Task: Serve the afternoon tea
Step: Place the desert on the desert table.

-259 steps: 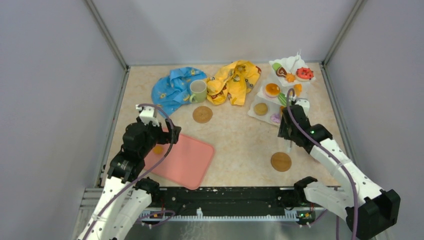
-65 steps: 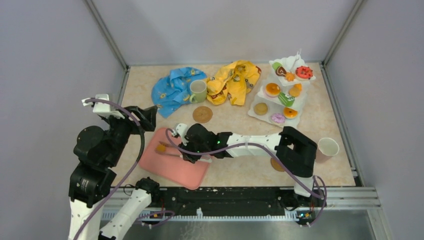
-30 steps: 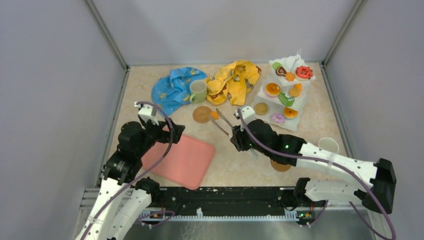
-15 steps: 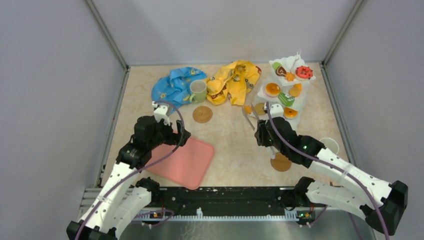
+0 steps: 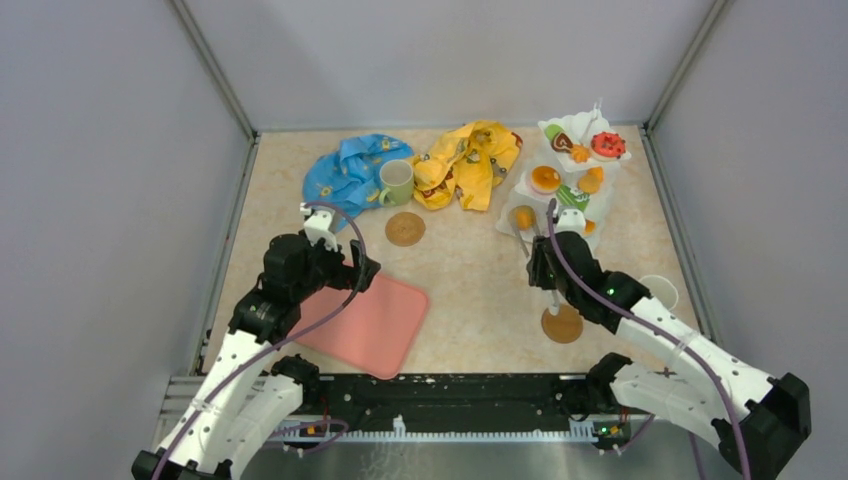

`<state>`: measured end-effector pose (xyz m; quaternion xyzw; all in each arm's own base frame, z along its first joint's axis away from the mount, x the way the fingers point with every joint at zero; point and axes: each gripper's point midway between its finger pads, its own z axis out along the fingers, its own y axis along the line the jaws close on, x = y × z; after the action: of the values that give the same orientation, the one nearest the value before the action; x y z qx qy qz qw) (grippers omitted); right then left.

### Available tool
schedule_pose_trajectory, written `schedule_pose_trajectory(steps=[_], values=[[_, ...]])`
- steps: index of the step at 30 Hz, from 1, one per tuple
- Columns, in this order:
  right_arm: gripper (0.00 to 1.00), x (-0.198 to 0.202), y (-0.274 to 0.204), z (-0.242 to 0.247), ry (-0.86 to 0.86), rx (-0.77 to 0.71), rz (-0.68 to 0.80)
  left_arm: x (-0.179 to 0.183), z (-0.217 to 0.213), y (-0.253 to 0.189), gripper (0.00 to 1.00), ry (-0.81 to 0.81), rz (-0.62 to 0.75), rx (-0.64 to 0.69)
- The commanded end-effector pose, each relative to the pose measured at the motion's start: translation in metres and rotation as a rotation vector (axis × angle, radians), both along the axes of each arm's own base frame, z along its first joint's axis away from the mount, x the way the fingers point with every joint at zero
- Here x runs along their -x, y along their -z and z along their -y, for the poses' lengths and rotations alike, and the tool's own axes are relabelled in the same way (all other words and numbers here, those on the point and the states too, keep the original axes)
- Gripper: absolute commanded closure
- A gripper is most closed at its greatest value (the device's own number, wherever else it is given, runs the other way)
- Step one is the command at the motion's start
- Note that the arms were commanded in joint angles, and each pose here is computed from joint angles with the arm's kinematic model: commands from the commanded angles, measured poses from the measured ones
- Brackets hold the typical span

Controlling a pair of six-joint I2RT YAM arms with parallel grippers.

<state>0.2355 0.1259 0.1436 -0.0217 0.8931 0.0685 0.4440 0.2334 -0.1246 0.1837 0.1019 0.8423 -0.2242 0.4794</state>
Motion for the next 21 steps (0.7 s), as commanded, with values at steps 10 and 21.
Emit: schedule_pose_trajectory(steps=[10, 21], values=[[0.67, -0.047, -0.022, -0.005, 0.096, -0.132, 0.135, -0.007, 0.002, -0.013, 0.01, 0.008, 0.063, 0.002], [0.66, -0.073, -0.009, -0.003, 0.185, -0.19, 0.152, -0.004, 0.005, -0.013, 0.01, 0.022, 0.058, 0.008]])
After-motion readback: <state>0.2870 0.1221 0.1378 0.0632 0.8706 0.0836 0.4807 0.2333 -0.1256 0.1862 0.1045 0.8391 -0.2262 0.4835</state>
